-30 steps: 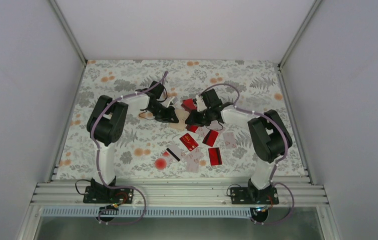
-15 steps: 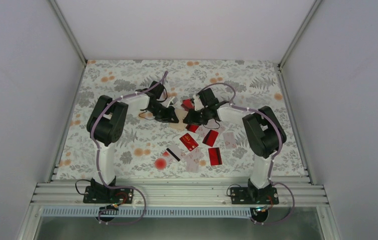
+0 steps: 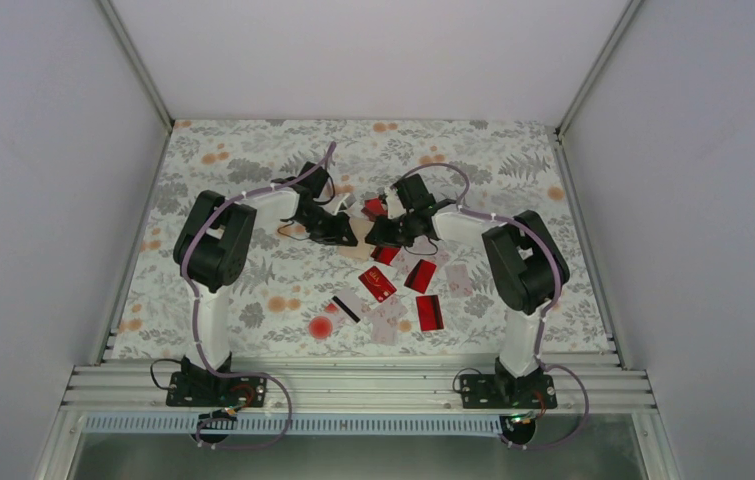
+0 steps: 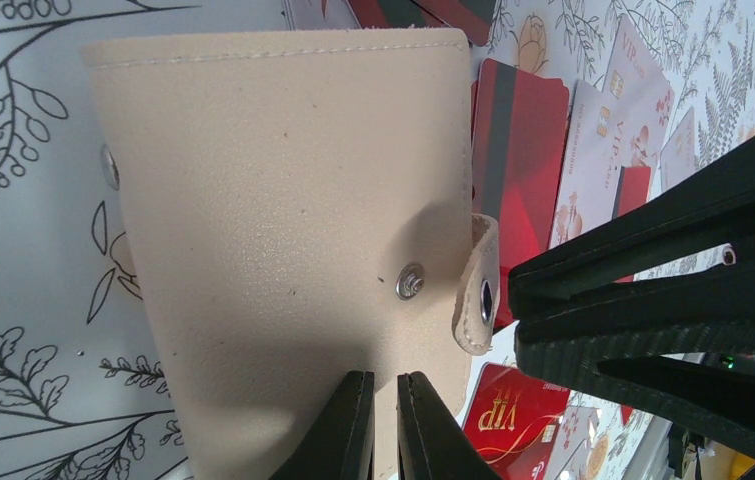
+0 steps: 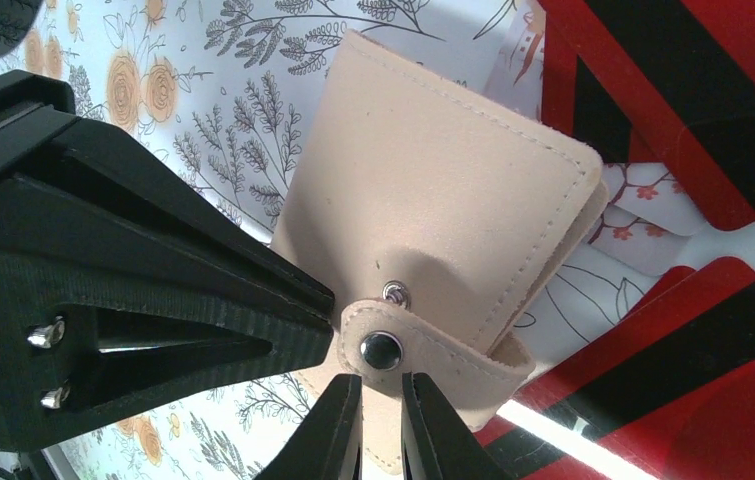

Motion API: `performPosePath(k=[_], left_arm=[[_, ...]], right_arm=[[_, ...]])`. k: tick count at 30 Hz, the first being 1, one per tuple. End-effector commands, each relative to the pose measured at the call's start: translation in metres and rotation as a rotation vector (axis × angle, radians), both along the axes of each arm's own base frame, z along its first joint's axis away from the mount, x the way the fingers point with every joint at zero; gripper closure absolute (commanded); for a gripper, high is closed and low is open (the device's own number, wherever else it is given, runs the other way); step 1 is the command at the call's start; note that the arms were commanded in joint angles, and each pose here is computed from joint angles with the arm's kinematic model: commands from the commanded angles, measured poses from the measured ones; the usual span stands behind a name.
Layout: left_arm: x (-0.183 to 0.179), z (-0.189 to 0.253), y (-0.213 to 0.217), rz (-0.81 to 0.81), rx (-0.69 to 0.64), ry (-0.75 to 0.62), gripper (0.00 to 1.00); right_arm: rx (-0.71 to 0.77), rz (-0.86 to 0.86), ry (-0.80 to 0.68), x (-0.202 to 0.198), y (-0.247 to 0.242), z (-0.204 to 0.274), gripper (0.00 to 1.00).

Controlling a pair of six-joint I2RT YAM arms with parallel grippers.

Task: Put the credit cards into the card holder

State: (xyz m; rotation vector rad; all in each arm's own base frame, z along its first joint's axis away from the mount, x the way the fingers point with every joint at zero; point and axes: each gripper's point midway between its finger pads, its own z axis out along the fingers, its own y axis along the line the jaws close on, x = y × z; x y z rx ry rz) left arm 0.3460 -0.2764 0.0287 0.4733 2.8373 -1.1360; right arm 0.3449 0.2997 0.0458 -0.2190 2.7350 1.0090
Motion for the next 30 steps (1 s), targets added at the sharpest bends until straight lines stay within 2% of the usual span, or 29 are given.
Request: performPosePath(k=[1, 30], left_arm=[[-0.019, -0.032, 0.003, -0.019, 0.096, 0.055, 0.91], [-0.020, -0.035, 0.001, -0.038, 0.110, 0.061, 0.91]], right_arm=[[-0.010, 0.009, -0.020, 0.005, 0.003, -0.003, 0.89], [0.026, 0.022, -0.018, 0.015, 0.013, -0.007, 0.89]])
